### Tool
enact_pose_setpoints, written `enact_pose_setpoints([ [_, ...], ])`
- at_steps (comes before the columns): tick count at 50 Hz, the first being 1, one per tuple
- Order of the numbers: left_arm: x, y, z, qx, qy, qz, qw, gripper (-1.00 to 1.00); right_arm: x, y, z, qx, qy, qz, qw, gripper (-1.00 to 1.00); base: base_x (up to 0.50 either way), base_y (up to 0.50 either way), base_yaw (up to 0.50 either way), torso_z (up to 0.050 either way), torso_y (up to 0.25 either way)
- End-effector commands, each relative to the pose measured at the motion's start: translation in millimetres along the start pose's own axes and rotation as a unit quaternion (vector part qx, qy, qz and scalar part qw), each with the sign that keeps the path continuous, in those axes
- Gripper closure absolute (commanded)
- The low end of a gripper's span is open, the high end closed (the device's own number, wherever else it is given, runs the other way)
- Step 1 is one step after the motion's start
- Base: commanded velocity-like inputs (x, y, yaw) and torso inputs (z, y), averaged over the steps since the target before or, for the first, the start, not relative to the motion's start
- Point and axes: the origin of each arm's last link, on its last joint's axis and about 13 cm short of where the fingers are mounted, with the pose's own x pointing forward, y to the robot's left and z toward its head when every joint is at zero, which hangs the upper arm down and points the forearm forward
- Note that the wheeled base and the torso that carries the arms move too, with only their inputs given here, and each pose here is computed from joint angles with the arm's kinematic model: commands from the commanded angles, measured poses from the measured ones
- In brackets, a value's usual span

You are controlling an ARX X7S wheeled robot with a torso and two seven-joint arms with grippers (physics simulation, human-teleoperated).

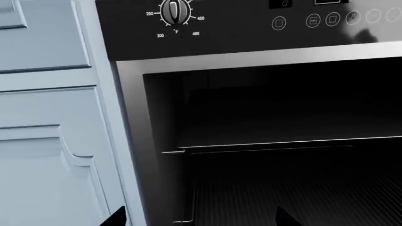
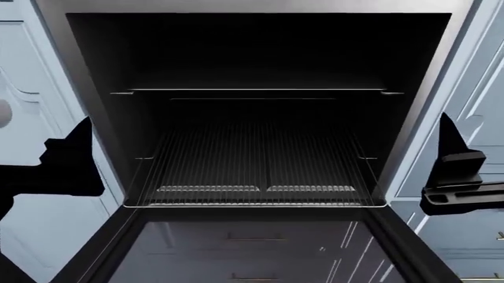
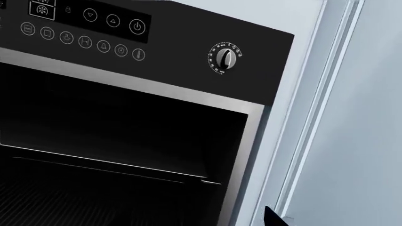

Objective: Fully slide the bottom oven rack out.

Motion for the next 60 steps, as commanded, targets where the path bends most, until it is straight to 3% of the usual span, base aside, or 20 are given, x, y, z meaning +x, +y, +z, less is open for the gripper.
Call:
enact_pose_setpoints([
  [1,1,-0.9,-2,0.001,0.003,-0.002,1.0,-1.0,1,0.9,-2,0.0,0.004,-0.001,1.0,-1.0,0.17,0.0,0.0,0.0,0.0],
  [26,5,3.6,1,0.0,0.02,0.006,1.0,-1.0,2,0.5,2,0.016,0.025,0.007,1.0,-1.0,0.01,0.0,0.0,0.0,-0.004],
  [60,6,4.0,12,-0.002,0.011,0.003,1.0,-1.0,6,0.6,6,0.014,0.033,0.013,0.999,-1.0,0.0,0.0,0.0,0.0,-0.211],
])
